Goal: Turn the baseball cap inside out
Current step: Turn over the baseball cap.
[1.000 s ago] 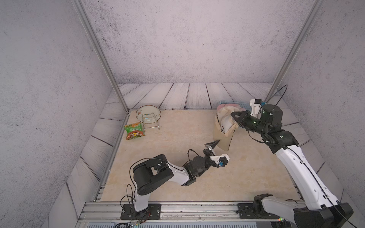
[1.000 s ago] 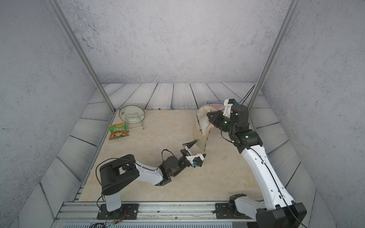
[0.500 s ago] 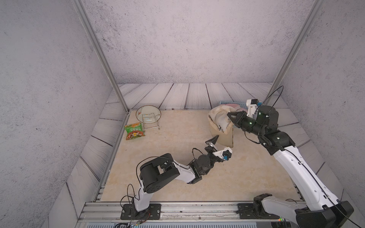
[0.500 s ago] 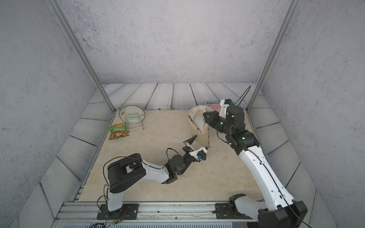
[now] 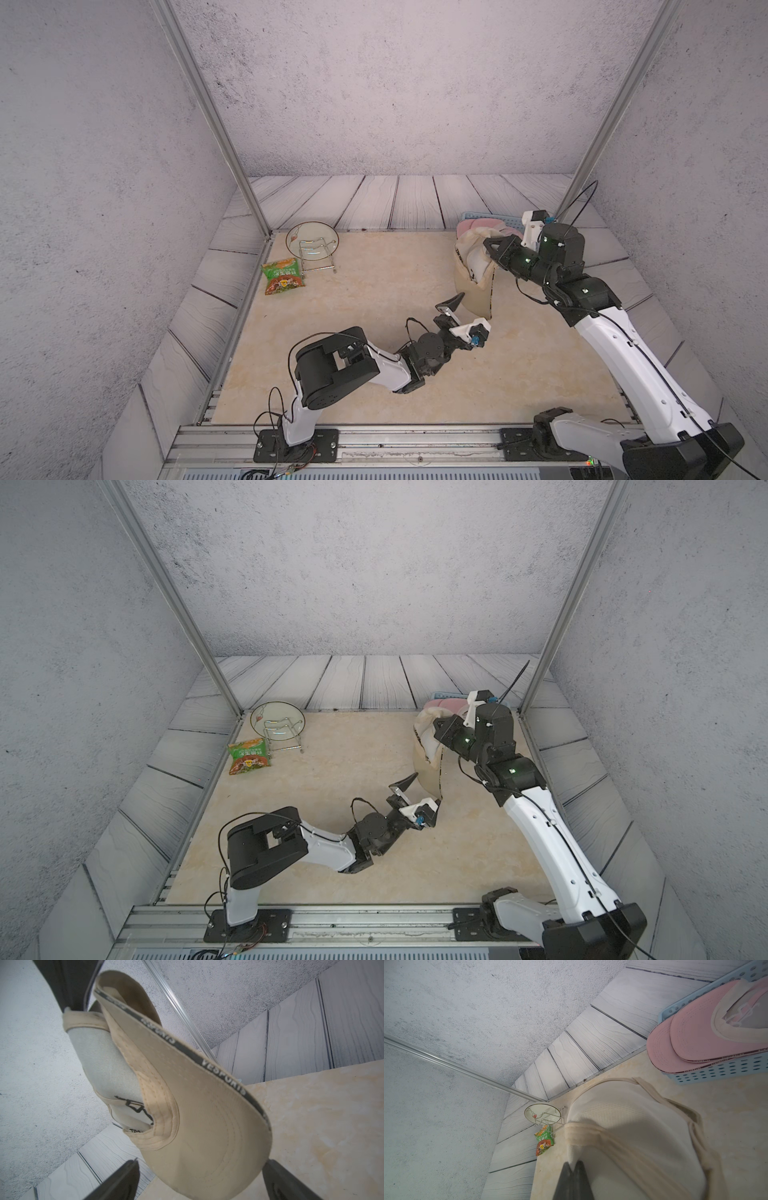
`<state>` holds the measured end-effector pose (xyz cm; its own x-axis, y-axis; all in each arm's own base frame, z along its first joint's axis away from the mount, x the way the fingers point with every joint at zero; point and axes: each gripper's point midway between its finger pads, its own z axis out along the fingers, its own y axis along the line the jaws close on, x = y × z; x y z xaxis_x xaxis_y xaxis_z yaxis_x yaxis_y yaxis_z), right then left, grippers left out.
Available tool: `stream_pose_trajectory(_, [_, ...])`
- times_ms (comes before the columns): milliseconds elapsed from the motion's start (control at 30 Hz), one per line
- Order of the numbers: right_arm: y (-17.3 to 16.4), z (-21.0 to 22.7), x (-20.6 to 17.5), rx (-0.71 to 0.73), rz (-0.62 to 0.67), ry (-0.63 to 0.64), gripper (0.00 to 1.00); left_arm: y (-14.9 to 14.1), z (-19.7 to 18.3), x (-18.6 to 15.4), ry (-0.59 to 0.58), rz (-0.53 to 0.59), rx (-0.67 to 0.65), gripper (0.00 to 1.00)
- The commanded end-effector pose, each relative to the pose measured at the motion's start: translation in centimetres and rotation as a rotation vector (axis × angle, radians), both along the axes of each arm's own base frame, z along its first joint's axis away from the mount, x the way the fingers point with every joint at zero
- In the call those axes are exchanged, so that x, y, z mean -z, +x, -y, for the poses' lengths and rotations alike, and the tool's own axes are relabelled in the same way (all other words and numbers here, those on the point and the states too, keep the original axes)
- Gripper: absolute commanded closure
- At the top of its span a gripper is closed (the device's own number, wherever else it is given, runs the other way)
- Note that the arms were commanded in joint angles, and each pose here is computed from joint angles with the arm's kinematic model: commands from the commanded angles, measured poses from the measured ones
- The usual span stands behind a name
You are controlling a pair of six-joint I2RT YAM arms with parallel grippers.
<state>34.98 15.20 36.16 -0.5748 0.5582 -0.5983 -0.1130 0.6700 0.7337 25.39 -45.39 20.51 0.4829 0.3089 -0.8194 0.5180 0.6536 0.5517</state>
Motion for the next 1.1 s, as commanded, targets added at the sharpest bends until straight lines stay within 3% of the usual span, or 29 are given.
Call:
stream_pose_trajectory(0, [0.4,0.7,-0.9,0.033,0.040,-0.041,1.00,-0.6,-0.6,-1.4,-0.082,-0.015,0.012,0.02])
stream_pose_trajectory(200, [0.6,1.0,-0.8,0.053,0.044,-0.057,1.00,-1.2,-0.5,-1.1,-0.084,-0.028,0.035,0.02])
stream_pose_trajectory(433, [0.1,0.8,-0.6,0.043,0.034,-0.031,1.00,0.5,-0.6,-1.8,-0.100,-0.014,-0.069,0.02])
stream_pose_trajectory(767, [-0.3,0.7,-0.7,0.036,0.035,-0.009,1.00,1.1,2.0,-2.8,-0.156,-0.007,-0.034,0.02])
stream_pose_trajectory(867, [-0.5,0.8,-0.6,0.034,0.034,-0.023,1.00,2.3,1.5,-2.6,-0.171,-0.021,-0.102,0.00])
stream_pose_trajectory(933, [-0.8,1.2,-0.5,0.046,0.037,-0.039,1.00,3.0,0.9,-2.2,-0.175,-0.034,-0.113,0.14])
stream_pose_trajectory(967, [-0.8,1.4,-0.5,0.055,0.040,-0.046,1.00,3.4,0.5,-2.0,-0.182,-0.047,-0.110,0.34])
stream_pose_trajectory(1067, [-1.0,2.0,0.2,0.077,0.046,-0.070,1.00,3.9,-1.0,-2.0,-0.189,-0.063,-0.120,0.65])
